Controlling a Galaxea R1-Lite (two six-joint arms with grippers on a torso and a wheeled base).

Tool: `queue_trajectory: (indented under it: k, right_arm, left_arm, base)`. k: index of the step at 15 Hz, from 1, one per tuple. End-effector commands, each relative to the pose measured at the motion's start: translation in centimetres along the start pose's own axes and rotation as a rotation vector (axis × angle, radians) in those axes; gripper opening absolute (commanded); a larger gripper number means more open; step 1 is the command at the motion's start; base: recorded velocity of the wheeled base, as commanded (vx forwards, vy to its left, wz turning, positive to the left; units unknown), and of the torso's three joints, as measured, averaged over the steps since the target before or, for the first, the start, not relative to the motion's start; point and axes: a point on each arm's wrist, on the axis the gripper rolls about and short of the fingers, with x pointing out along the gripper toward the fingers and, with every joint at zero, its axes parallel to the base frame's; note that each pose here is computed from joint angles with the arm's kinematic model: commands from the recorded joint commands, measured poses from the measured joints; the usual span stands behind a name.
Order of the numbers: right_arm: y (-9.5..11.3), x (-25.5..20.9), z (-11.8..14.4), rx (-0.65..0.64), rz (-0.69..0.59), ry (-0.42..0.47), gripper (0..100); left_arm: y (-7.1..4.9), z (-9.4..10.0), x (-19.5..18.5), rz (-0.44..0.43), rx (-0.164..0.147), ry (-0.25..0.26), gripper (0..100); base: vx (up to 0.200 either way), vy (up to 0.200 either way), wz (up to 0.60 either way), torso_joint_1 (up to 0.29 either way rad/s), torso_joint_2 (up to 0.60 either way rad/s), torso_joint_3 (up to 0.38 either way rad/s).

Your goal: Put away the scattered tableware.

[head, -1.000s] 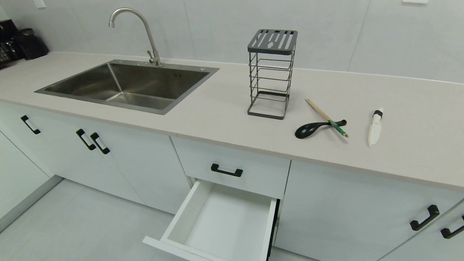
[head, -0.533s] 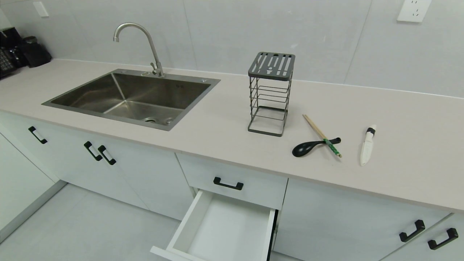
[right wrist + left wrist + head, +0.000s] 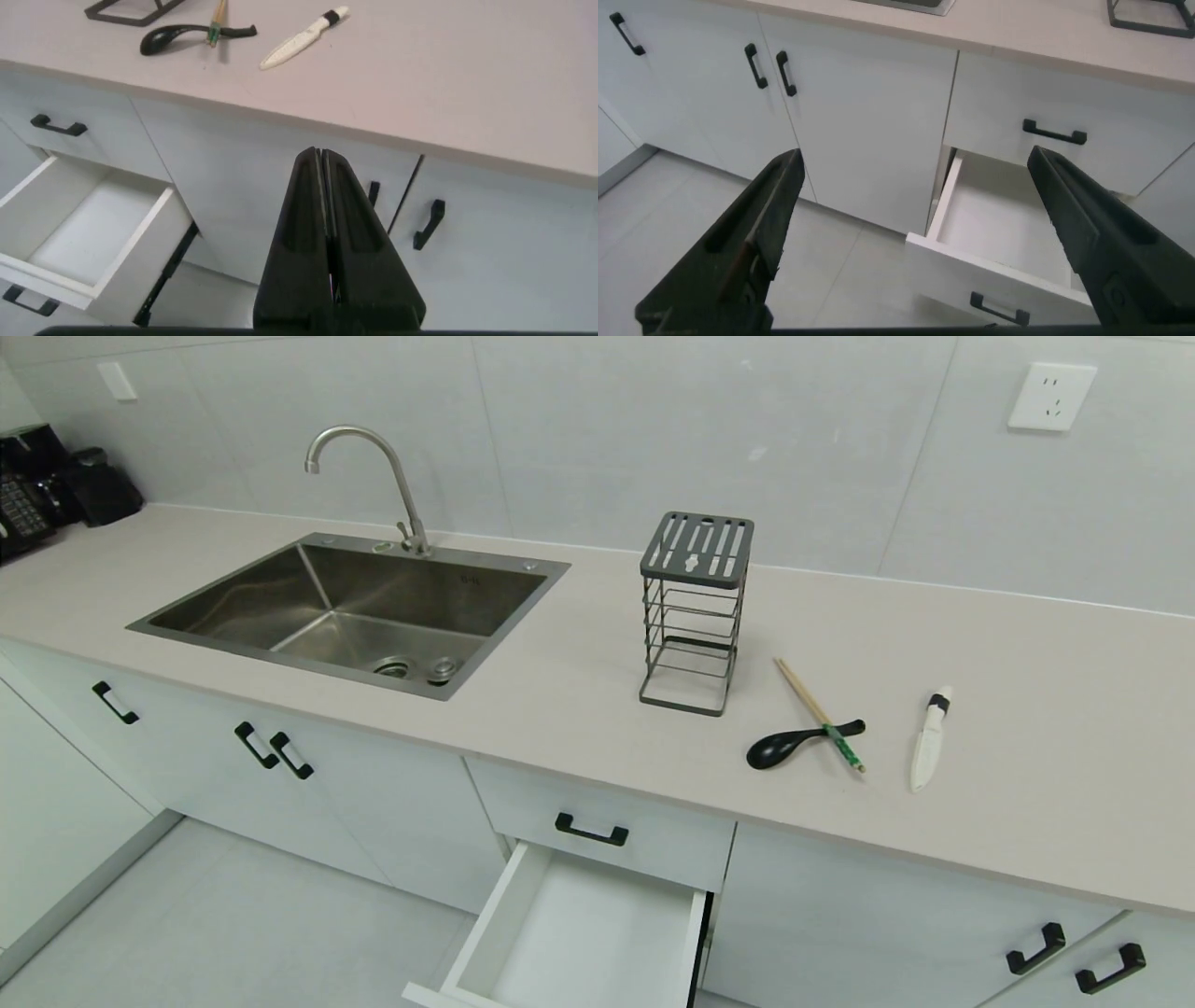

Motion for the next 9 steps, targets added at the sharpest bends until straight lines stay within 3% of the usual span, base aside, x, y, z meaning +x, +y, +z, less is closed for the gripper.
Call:
queue_trajectory:
  k: [1, 4, 9]
  right_arm:
    - [0.0, 0.0, 0.03, 0.001, 0.002, 0.0, 100]
    - [0.0, 0.0, 0.03, 0.001, 0.0, 0.0, 100]
    - [-0.02, 0.01, 0.13, 0.013, -0.008, -0.012, 100]
  left_arm:
    - [0.0, 0.0, 0.01, 0.001, -0.002, 0.001, 100]
    - [0.0, 0.0, 0.01, 0.001, 0.0, 0.001, 100]
    - [0.0, 0.0, 0.01, 0.001, 0.0, 0.001, 100]
  base:
    - [0.0, 0.0, 0.0, 0.295, -0.57, -0.286]
    - [0.0, 0.0, 0.0, 0.194, -0.39, -0.191]
    - [0.0, 0.0, 0.0, 0.014, -0.02, -0.011]
